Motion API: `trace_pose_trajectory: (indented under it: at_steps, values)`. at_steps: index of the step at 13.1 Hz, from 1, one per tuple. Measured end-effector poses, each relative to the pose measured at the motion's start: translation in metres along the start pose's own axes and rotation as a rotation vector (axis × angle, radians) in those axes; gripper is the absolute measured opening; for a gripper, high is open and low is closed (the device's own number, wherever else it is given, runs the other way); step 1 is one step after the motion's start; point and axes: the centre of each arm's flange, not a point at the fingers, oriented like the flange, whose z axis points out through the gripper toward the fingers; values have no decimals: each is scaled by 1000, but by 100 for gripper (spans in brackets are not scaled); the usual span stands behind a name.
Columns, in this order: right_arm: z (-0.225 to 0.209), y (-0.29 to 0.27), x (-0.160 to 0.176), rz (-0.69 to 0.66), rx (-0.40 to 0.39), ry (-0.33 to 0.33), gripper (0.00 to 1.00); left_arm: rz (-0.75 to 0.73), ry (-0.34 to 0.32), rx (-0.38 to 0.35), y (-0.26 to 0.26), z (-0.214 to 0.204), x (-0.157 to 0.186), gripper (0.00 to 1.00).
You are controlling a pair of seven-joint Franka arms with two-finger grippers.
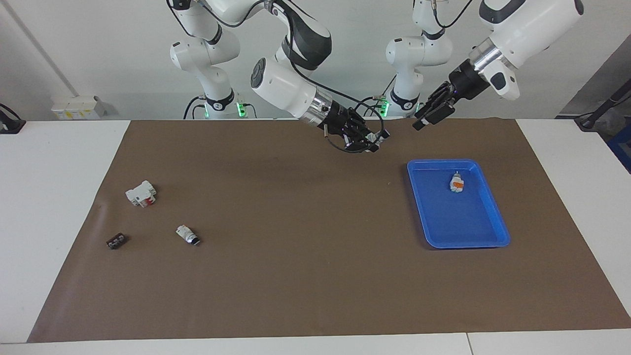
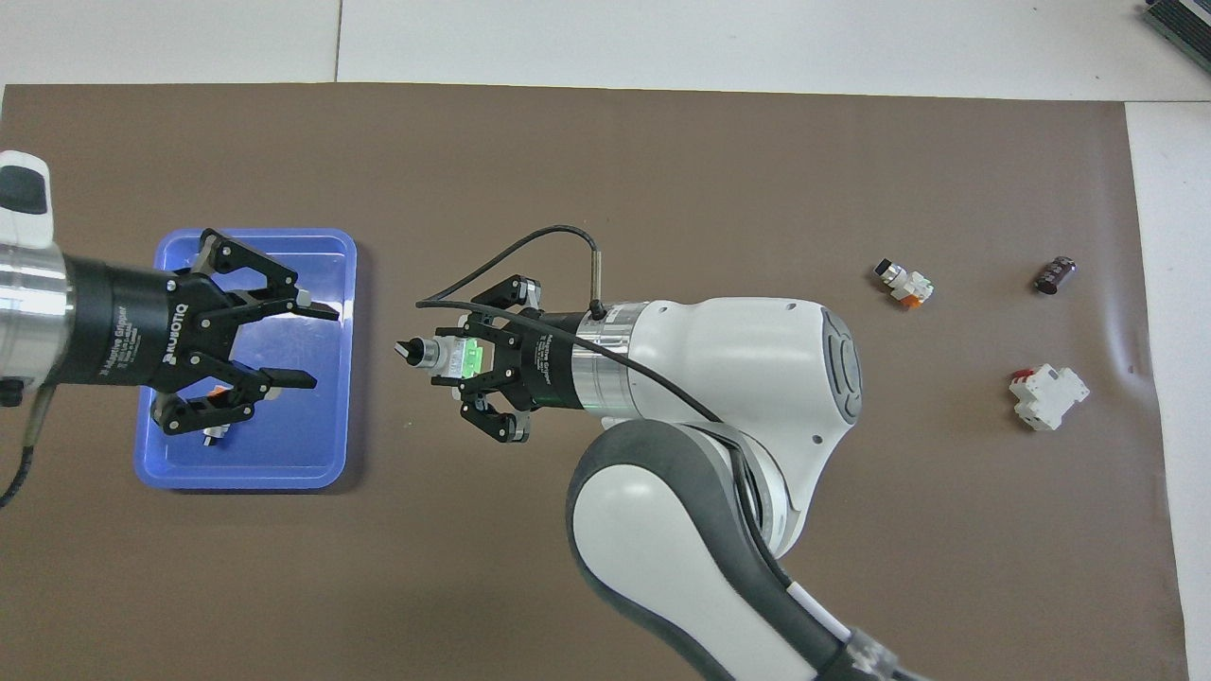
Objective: Turn and place switch with both arms
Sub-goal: 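Hold the green switch with the right gripper while the left gripper approaches it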
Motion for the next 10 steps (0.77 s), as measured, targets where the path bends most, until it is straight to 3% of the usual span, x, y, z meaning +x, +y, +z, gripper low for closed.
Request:
trace_pose_trajectory:
  at_steps: [3, 10]
  values:
    - [6, 6, -7, -11, 33, -3, 41, -5, -4, -6, -6, 5, -4, 47]
    - [8, 7, -8, -12, 39, -2, 41, 24, -2, -6, -9, 31, -23, 45]
